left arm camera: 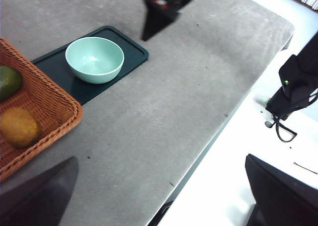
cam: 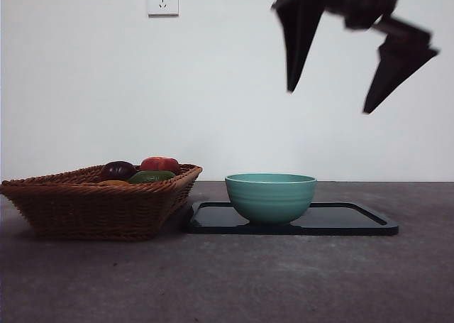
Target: Pick up the wifruite, put it on the bowl, pick up the plate, put it on desk
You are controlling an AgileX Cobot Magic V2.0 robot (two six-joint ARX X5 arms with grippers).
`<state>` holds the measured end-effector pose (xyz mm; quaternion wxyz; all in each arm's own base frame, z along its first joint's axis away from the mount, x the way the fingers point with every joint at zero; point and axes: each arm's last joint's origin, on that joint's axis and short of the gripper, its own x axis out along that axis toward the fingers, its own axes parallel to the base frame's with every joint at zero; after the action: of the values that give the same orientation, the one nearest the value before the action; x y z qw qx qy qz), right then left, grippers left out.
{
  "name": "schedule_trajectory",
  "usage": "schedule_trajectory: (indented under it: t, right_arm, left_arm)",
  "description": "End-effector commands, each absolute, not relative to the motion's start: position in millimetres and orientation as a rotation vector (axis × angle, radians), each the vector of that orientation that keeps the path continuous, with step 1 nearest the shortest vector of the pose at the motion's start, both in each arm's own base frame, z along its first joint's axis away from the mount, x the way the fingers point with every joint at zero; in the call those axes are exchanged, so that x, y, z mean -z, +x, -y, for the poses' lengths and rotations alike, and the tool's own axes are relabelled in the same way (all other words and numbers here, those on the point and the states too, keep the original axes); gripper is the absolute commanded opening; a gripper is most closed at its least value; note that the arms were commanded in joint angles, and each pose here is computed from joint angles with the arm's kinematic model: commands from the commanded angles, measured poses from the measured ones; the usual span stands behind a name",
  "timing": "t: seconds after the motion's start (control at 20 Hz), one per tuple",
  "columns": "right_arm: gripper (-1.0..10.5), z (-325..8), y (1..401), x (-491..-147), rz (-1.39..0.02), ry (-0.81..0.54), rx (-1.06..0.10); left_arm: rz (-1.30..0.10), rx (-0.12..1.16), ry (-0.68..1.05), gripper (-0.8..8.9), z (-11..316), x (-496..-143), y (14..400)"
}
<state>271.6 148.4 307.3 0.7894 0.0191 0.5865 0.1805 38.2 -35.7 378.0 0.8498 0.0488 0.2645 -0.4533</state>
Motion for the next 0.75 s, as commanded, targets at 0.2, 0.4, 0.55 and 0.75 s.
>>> schedule_trajectory:
  t: [0.2,0.4,0.55,0.75]
  right_arm:
    - [5.9,-167,336,-284,-1.284,-0.012,-0.398]
    - [5.9,-171,370,-256,-1.320,-0.013,-0.374]
    - [5.9,-171,385,-233,-1.356,-0.010,-0.353]
    - [4.2,-169,393,-216,-1.380,-0.005,-0.337]
  left_arm:
    - [-0.539,0.973,0.115,5.63,36,-381,37]
    - [-0.560,0.972,0.114,5.63,35,-379,36]
    - [-0.562,0.972,0.114,5.63,35,-379,36]
    - [-0.567,0.971,0.113,5.63,35,-379,36]
